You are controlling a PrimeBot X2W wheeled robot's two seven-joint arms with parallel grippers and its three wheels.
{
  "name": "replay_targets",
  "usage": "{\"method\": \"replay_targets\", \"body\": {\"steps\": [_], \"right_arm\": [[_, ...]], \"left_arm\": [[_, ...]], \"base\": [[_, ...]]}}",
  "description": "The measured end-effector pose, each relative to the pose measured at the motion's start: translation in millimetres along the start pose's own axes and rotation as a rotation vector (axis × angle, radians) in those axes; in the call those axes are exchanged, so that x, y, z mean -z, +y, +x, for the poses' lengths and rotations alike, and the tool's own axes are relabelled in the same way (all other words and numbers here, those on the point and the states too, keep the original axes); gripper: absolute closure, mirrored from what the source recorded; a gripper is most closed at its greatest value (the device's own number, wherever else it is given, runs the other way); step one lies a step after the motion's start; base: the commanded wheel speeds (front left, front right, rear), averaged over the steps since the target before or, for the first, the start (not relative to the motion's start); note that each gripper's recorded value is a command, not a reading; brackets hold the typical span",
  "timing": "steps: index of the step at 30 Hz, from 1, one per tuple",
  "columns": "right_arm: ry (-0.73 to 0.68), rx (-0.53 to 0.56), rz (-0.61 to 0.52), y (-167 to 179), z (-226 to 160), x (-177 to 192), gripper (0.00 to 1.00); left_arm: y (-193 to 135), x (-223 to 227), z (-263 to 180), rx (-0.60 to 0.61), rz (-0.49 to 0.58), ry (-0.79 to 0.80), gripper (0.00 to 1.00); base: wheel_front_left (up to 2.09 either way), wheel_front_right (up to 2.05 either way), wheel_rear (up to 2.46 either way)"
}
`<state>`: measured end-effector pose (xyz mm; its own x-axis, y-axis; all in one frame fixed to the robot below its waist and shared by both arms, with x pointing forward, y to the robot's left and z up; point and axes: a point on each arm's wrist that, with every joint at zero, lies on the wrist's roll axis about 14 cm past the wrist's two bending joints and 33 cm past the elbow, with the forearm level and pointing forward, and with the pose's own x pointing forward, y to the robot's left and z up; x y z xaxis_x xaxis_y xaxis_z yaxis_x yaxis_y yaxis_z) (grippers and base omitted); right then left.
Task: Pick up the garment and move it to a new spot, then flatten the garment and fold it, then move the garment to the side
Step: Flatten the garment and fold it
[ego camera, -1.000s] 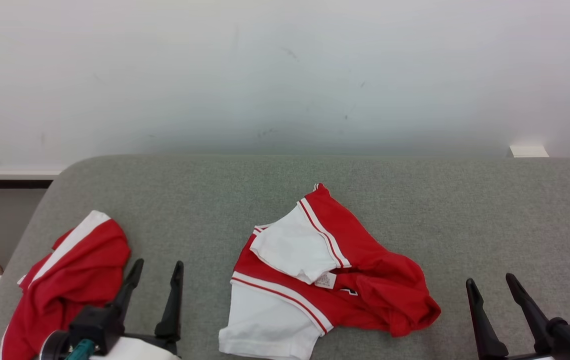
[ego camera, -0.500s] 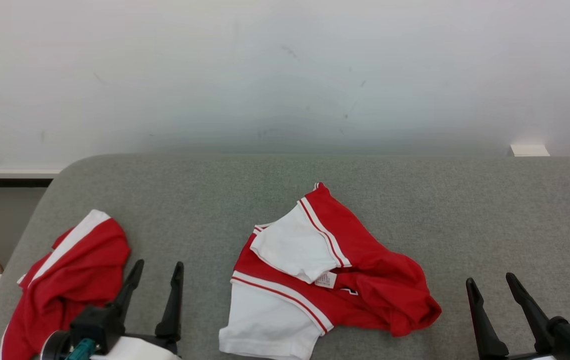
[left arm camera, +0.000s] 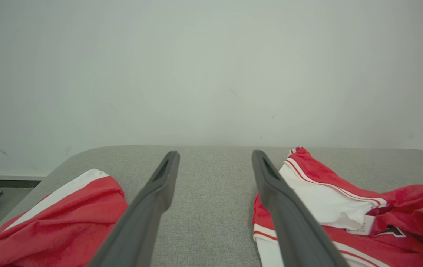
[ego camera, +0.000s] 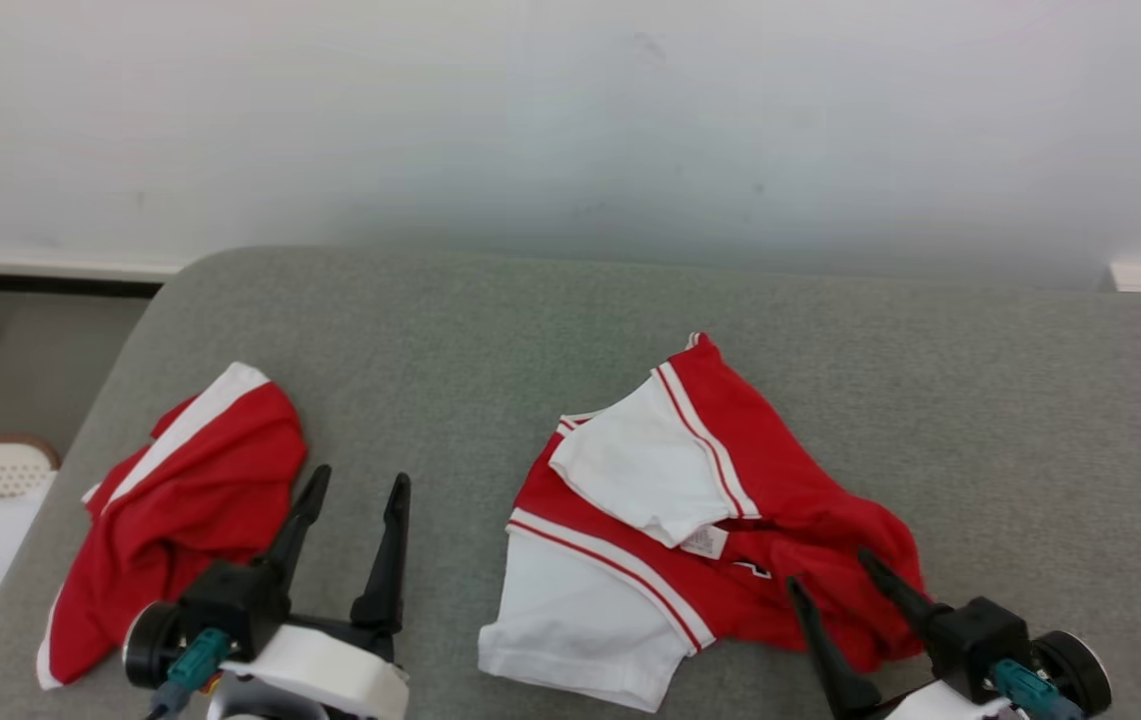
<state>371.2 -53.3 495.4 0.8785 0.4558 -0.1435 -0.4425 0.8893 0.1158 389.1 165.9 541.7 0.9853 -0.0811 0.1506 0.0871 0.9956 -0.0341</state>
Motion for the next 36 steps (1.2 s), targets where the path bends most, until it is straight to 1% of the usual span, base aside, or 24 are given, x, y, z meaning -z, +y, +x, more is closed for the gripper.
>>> {"method": "replay_targets", "body": {"steps": [4, 7, 8, 9, 12, 15, 18, 21, 24, 27, 29, 30, 31, 32, 34, 36], "right_arm": [[0.091, -0.045, -0.021, 4.7, 14.5, 24.9, 0.0], [0.161, -0.053, -0.05, 0.4, 20.9, 43.6, 0.0], [0.179, -0.051, -0.056, -1.4, 22.4, 48.2, 0.09], [0.195, -0.049, -0.067, -3.8, 23.7, 52.0, 1.0], [0.181, -0.029, -0.061, -10.5, 25.9, 49.6, 1.0], [0.105, 0.009, -0.035, -20.7, 27.0, 32.6, 1.0], [0.01, 0.073, -0.002, -38.2, 24.0, 9.3, 1.0], [-0.051, 0.183, 0.03, -69.9, 10.8, -4.3, 1.0], [-0.077, 0.328, 0.077, -110.9, -13.0, -4.3, 1.0], [-0.069, 0.467, 0.125, -148.5, -42.3, 7.8, 1.0], [-0.059, 0.53, 0.209, -163.0, -58.0, 23.9, 1.0], [-0.045, 0.554, 0.23, -167.1, -64.3, 33.1, 0.84], [-0.034, 0.575, 0.258, -170.4, -70.1, 41.8, 0.52], [-0.024, 0.591, 0.283, -172.4, -74.4, 49.4, 0.0], [-0.023, 0.617, 0.311, -176.0, -80.4, 57.9, 0.0], [-0.04, 0.633, 0.316, -178.7, -84.1, 59.4, 0.0]], "left_arm": [[4.6, 7.6, 1.3, -0.018, -0.004, 0.021, 0.0], [8.2, 13.1, 2.3, -0.03, 0.001, 0.035, 0.0], [9.1, 15.0, 2.6, -0.032, 0.0, 0.041, 0.0], [10.0, 16.2, 3.4, -0.035, 0.002, 0.043, 0.0], [11.2, 16.8, 6.3, -0.037, 0.007, 0.043, 0.0], [10.9, 17.7, 9.0, -0.037, 0.01, 0.042, 0.0], [8.8, 16.5, 12.6, -0.033, 0.011, 0.035, 0.0], [3.4, 15.4, 16.4, -0.017, 0.009, 0.028, 0.0], [-0.7, 15.0, 19.5, -0.008, 0.008, 0.024, 0.0], [-4.5, 14.8, 21.8, 0.003, 0.006, 0.021, 0.0], [-5.6, 15.0, 23.0, 0.006, 0.005, 0.021, 0.0], [-6.2, 15.5, 23.3, 0.009, 0.007, 0.022, 0.0], [-6.3, 16.0, 23.7, 0.011, 0.008, 0.023, 0.0], [-6.5, 16.4, 24.3, 0.011, 0.008, 0.023, 0.0], [-7.3, 17.7, 24.9, 0.012, 0.007, 0.026, 0.0], [-7.3, 19.5, 24.2, 0.01, 0.007, 0.031, 0.0]], "base": [[0.0, 0.0, 0.0], [0.0, 0.0, 0.0], [0.0, 0.0, 0.0], [0.0, 0.0, 0.0], [0.0, 0.0, 0.0], [0.0, 0.0, 0.0], [0.0, 0.0, 0.0], [0.0, 0.0, 0.0], [0.0, 0.0, 0.0], [0.0, 0.0, 0.0], [0.0, 0.0, 0.0], [0.0, 0.0, 0.0], [0.0, 0.0, 0.0], [0.0, 0.0, 0.0], [0.0, 0.0, 0.0], [0.0, 0.0, 0.0]]}}
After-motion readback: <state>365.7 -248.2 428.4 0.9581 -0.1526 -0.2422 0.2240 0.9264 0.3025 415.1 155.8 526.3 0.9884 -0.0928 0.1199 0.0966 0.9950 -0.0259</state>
